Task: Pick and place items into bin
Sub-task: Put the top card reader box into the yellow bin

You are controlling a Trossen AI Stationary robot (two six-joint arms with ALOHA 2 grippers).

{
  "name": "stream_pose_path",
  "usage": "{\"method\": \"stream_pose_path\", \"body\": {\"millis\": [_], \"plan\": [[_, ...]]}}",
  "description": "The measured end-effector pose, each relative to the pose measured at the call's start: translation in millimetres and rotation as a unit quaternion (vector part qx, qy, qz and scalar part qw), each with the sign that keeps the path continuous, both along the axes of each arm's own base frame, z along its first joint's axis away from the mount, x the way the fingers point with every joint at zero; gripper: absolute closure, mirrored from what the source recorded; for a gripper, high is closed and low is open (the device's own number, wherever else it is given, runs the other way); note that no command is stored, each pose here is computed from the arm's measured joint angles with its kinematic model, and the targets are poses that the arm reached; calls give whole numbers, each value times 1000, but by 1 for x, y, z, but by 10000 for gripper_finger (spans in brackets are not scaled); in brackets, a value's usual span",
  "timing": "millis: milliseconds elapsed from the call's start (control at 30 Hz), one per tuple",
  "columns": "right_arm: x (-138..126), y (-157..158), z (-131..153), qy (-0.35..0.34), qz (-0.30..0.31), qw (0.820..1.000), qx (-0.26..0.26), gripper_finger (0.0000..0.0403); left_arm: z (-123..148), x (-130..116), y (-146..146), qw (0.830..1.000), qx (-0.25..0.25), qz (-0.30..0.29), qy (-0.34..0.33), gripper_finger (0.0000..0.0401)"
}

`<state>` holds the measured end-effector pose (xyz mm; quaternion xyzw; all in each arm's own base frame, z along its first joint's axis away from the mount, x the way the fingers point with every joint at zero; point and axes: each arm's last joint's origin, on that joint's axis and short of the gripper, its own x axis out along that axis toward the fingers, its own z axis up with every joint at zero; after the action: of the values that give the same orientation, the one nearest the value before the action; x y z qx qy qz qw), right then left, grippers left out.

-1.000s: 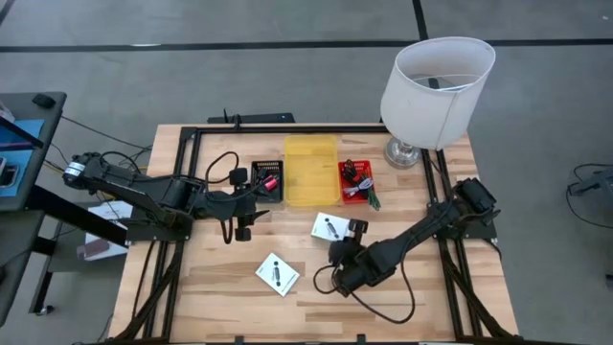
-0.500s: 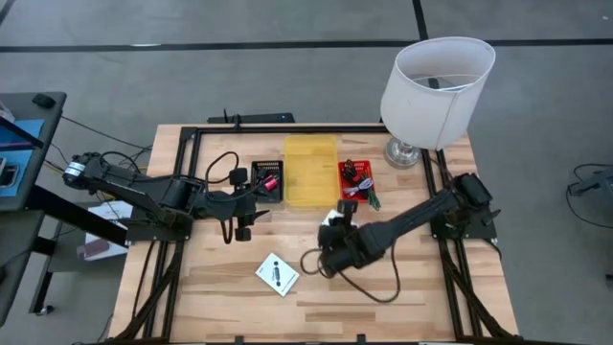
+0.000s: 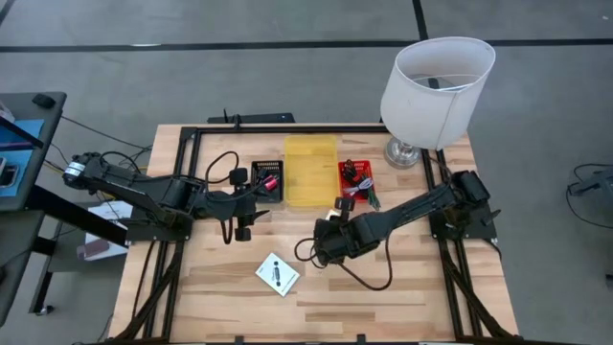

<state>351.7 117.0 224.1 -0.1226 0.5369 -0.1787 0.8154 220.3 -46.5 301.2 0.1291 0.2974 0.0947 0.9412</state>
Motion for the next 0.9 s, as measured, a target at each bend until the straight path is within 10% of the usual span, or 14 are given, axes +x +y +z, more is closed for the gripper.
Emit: {"method": "stream_pose_path", "body": {"millis": [567,900], "plan": [[-30,36,-46,-13,-39,997,70,160,0,0,0,1000,1,-1,0,223],[-45,24,-77,7,-69,996,62,153,0,0,0,1000,1,-1,0,223]]}}
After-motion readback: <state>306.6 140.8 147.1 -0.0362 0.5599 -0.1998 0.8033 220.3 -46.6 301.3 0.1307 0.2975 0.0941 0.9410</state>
